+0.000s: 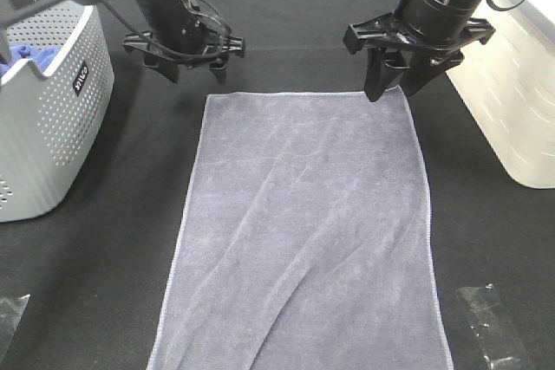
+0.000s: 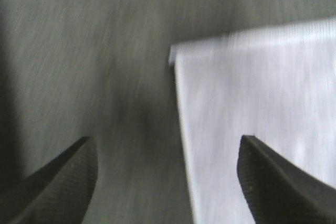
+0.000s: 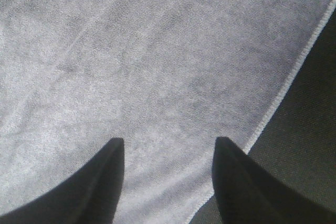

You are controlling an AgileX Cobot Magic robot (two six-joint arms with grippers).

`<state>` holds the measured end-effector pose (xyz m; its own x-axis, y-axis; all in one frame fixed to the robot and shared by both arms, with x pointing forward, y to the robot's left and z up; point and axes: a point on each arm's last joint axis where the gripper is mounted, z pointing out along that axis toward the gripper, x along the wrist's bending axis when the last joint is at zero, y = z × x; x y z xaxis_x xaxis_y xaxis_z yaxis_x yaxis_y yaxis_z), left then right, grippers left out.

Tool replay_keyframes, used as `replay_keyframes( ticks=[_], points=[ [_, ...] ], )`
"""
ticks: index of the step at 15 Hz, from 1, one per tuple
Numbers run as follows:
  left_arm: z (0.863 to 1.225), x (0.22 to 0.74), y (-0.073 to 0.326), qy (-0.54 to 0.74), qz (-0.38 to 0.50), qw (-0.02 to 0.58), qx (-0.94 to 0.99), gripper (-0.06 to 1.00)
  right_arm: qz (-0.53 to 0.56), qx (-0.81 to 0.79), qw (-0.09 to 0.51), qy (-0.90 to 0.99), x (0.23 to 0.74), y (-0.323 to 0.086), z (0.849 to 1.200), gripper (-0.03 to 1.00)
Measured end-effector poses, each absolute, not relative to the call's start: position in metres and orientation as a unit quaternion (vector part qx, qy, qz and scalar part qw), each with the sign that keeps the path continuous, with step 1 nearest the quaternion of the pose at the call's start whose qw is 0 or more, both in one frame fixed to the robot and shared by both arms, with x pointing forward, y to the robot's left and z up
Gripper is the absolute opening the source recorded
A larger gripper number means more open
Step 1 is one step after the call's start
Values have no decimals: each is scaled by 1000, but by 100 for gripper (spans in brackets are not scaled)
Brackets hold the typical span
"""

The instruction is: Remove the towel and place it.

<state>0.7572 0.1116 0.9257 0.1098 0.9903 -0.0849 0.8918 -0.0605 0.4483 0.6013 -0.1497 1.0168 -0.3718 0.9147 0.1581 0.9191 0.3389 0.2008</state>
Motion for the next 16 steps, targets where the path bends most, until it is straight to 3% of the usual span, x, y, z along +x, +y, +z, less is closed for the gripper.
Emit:
replay_keyframes(
  ticks=[3, 6, 13, 16],
  points=[
    [908, 758, 110, 660, 111, 193, 718, 70, -128, -560, 7, -819, 601, -150, 1017, 49],
    [899, 762, 108, 658, 114, 206, 715, 63, -126, -559, 5, -819, 601, -150, 1017, 49],
    [878, 763, 106, 661, 106, 203, 715, 61, -126, -559, 5, -819, 601, -150, 1017, 49],
    [874, 764, 106, 661, 106, 203, 715, 48, -126, -559, 5, -819, 601, -150, 1017, 49]
  ],
)
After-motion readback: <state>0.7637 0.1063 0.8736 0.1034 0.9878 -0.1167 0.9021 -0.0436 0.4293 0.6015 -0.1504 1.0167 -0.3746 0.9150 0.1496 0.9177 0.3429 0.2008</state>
